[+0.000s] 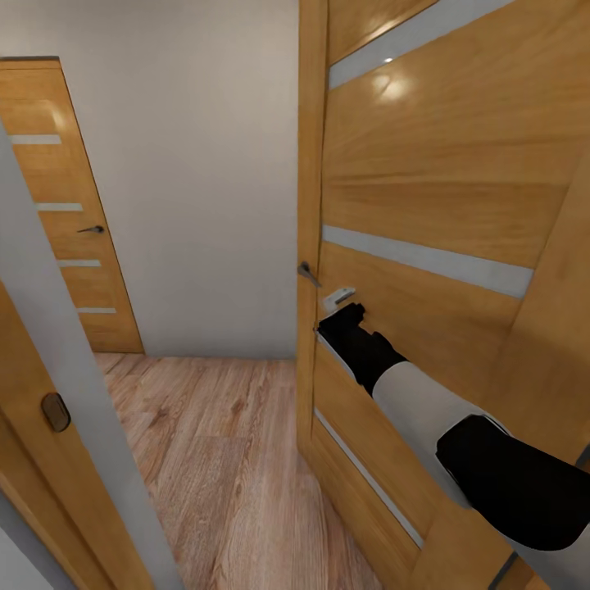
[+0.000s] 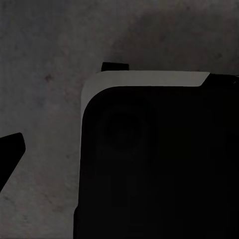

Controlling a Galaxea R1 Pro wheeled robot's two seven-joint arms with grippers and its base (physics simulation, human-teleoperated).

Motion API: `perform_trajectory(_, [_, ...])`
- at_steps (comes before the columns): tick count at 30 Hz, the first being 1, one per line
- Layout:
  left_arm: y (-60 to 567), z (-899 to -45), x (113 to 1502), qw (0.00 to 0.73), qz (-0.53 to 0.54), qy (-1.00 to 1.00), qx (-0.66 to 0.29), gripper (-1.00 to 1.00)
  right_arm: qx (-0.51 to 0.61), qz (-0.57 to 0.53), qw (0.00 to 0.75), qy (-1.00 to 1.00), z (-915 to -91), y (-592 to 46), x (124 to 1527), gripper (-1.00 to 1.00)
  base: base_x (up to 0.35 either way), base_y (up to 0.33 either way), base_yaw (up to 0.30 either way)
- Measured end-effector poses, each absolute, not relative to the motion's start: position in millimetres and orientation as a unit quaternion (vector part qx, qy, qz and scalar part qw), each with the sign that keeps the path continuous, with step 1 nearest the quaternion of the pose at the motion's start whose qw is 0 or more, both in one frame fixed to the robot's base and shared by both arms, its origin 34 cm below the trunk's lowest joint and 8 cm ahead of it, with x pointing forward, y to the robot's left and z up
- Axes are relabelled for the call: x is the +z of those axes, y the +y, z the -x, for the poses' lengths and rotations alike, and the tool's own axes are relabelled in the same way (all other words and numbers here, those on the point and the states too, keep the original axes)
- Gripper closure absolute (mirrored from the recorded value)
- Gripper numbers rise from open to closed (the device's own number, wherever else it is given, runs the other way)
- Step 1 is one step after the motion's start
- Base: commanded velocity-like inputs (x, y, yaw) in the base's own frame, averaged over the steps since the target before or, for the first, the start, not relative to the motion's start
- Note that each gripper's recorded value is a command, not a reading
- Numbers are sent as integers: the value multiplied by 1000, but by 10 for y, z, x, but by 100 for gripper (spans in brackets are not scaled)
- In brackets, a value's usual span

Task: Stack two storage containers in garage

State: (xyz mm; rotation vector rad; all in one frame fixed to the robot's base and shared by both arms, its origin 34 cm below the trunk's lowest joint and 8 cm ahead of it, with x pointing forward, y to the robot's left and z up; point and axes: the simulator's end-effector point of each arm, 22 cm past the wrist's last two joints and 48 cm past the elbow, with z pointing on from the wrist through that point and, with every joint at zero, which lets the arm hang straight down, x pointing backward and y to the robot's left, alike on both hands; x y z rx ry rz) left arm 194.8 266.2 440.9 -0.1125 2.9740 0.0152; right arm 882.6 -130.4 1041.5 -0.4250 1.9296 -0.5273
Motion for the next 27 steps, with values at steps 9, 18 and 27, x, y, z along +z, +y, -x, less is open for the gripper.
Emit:
perform_trajectory(9, [2664,-1948,4409,83,39,996,5,-100,-105,214,514,824,-8754,-804,10309,-100,0,0,0])
perform_trajectory(18, [2664,-1948,4409,83,39,996,5,-100,-96,215,516,824,-8751,-770,10309,-100,0,0,0])
perform_trajectory(27, [2666,-1948,4409,83,40,996,6,-100,-96,215,515,824,-8750,-773,10299,-100,0,0,0])
